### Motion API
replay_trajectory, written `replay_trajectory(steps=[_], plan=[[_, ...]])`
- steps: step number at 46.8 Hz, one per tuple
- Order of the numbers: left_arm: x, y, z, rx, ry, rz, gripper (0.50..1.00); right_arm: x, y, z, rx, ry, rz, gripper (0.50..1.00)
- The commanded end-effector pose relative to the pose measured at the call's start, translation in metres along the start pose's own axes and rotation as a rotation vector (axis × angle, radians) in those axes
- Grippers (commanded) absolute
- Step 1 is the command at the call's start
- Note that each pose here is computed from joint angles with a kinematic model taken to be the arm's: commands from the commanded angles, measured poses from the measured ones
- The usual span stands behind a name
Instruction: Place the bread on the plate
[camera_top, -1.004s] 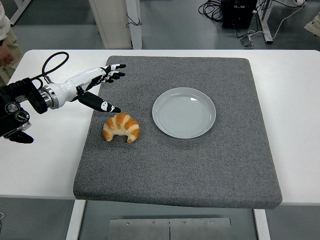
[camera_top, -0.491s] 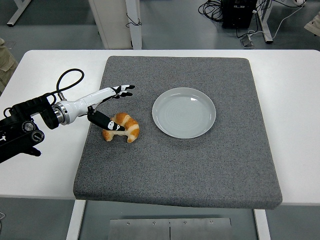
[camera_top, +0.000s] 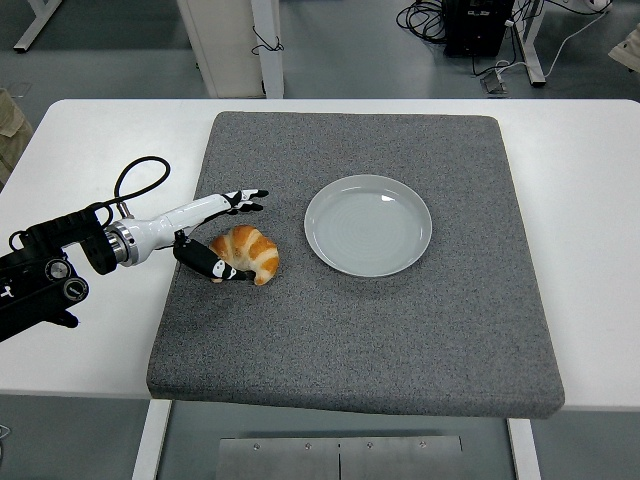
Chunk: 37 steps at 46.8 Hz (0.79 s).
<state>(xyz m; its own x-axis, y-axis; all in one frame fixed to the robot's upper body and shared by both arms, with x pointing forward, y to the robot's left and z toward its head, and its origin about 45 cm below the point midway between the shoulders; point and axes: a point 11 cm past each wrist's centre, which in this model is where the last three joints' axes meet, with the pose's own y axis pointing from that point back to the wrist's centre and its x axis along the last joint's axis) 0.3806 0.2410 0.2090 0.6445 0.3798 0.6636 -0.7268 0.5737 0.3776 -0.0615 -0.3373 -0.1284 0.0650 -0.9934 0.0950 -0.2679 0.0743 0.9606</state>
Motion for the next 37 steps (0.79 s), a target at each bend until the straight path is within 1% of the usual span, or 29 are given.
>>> replay_trajectory(steps=[1,17,25,37], plan=[[0.001,-0.001,0.001,-0.004,0.002,0.012,0.948,0.000,0.000,0.000,0.000,0.000,0.000,1.000],[-0.001,0.000,-0.008,0.008,0.007,0.028,0.948,0.000,0.000,0.000,0.000,0.000,0.000,1.000],[-0.007,-0.008,-0.007,0.000,0.019,0.030,0.948,0.000,0.000,0.000,0.000,0.000,0.000,1.000],[-0.008,-0.008,-0.011,0.005,0.023,0.043,0.946,0.000,0.000,0.000,0.000,-0.001,-0.001,1.000]])
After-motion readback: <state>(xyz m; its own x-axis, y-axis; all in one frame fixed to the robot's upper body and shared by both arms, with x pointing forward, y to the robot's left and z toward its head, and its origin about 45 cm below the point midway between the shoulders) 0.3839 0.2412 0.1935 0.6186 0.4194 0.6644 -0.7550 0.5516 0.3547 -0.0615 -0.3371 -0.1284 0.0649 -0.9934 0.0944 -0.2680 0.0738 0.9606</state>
